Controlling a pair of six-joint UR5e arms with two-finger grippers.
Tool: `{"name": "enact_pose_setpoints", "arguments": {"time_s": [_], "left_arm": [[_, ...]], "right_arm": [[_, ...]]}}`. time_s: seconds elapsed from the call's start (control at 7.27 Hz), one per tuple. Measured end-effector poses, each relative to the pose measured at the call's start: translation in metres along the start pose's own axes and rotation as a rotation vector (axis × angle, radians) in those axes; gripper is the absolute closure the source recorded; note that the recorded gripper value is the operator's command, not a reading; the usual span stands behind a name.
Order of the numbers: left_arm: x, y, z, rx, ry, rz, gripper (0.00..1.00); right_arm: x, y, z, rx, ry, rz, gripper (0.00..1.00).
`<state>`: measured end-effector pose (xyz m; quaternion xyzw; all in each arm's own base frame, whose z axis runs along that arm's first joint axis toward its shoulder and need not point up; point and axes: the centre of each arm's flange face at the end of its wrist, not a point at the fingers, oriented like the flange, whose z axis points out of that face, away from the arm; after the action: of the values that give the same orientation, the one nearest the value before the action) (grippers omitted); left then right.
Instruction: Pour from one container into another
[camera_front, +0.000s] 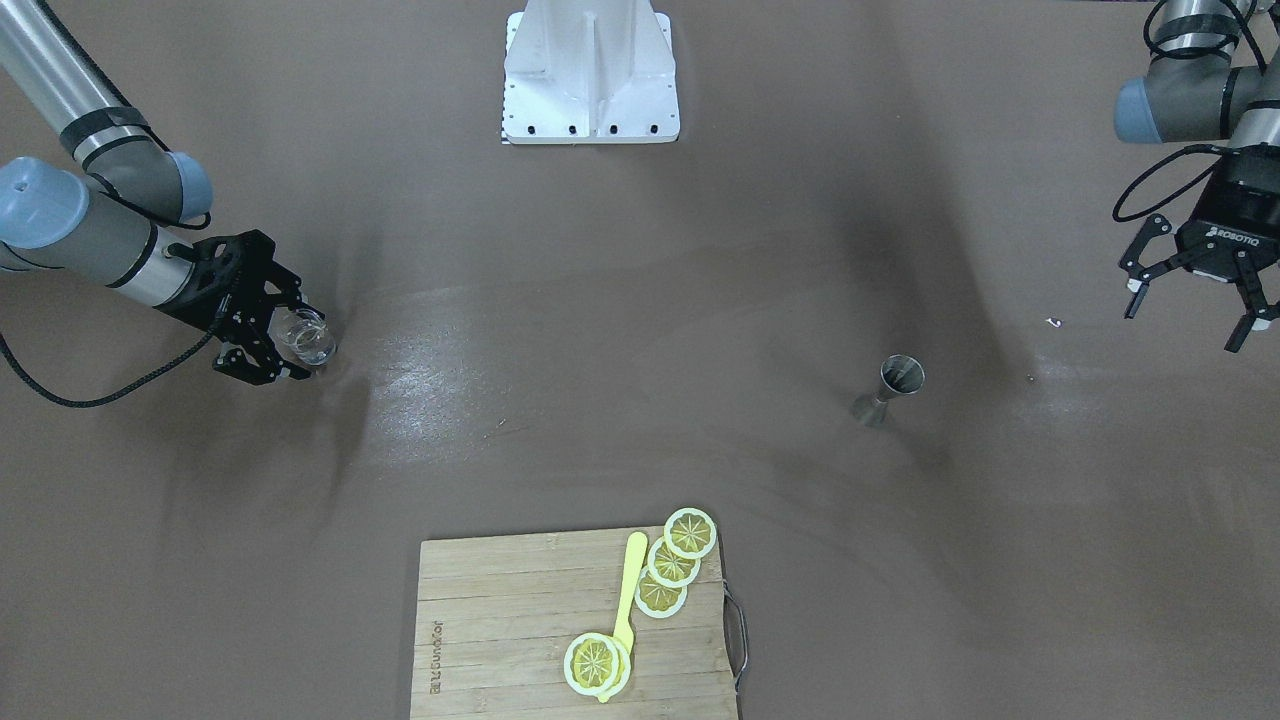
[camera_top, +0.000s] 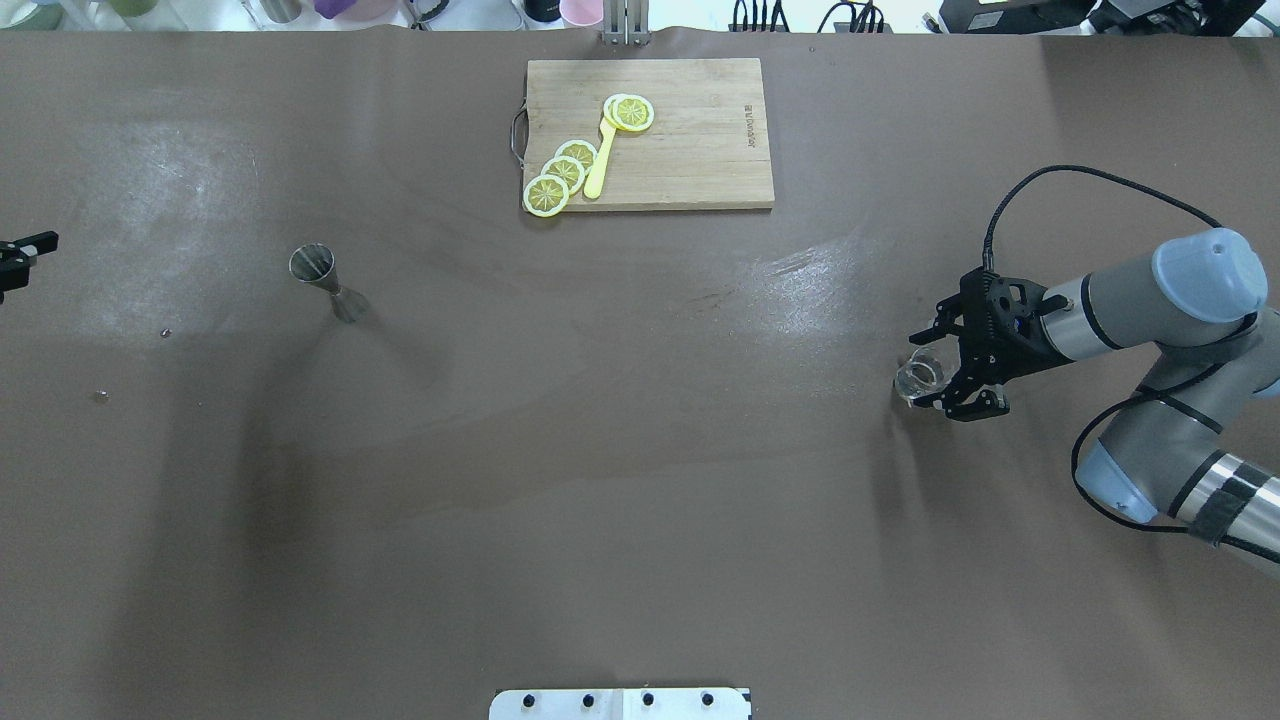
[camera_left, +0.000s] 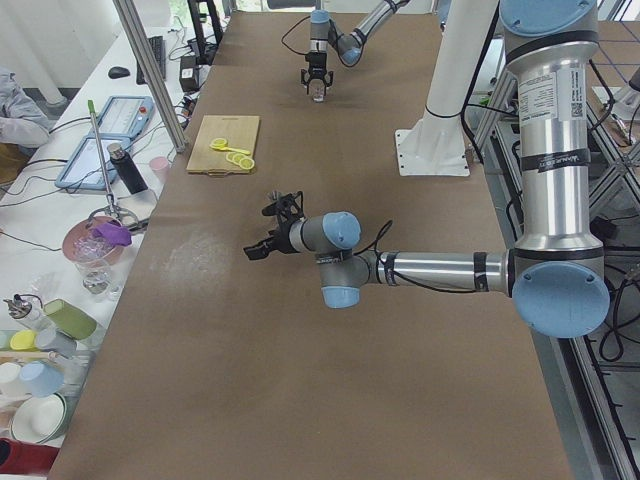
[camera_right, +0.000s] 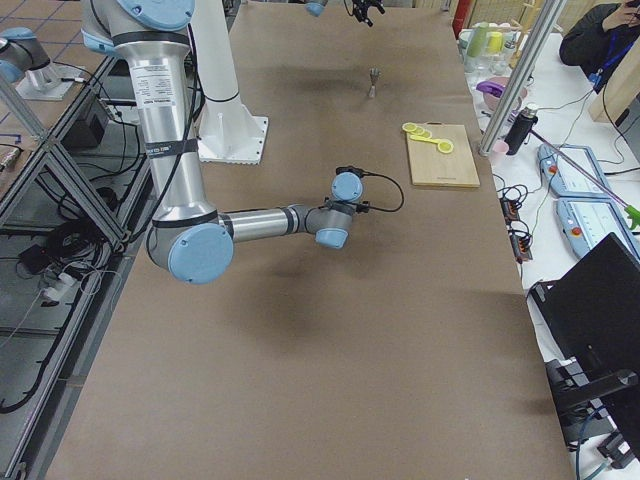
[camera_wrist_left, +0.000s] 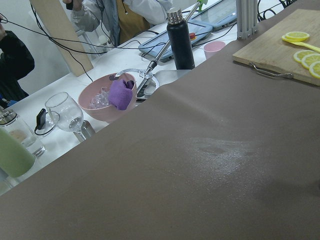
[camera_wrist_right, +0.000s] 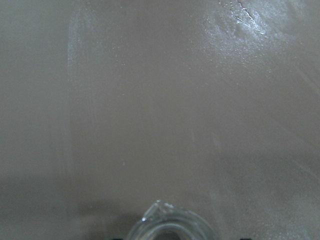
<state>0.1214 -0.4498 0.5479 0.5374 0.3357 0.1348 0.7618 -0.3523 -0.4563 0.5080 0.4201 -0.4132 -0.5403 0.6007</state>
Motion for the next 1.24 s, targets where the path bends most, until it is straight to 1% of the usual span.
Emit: {"name": "enact_pose_setpoints", "arguments": {"time_s": [0.14, 0.41, 0.55, 0.83, 0.96, 1.1, 1.24], "left_arm": [[0.003, -0.002, 0.0, 0.022, -0.001, 0.006, 0.01], [0.013, -0.002, 0.003, 0.073, -0.016, -0.005, 0.02], [0.019, 0.0, 0.003, 0.085, -0.007, -0.011, 0.02], [0.028, 0.008, 0.002, 0.059, 0.055, -0.012, 0.01], [0.027, 0.014, 0.003, 0.05, 0.067, -0.015, 0.01], [0.021, 0.032, 0.004, 0.06, 0.074, -0.013, 0.01], [0.013, 0.053, 0.002, 0.09, 0.074, -0.009, 0.01]], "right_arm": [[0.0, 0.0, 0.0, 0.001, 0.0, 0.006, 0.3], [-0.001, 0.0, 0.0, 0.0, -0.001, 0.018, 0.37], [-0.001, 0.0, 0.0, 0.0, -0.001, 0.02, 0.43], [-0.001, 0.0, 0.0, 0.0, 0.001, 0.021, 0.53], [0.0, -0.001, -0.002, 0.003, 0.002, 0.021, 0.62], [0.0, -0.003, -0.003, 0.006, 0.004, 0.022, 0.7], [0.001, -0.004, -0.006, 0.009, 0.007, 0.027, 0.77]]}}
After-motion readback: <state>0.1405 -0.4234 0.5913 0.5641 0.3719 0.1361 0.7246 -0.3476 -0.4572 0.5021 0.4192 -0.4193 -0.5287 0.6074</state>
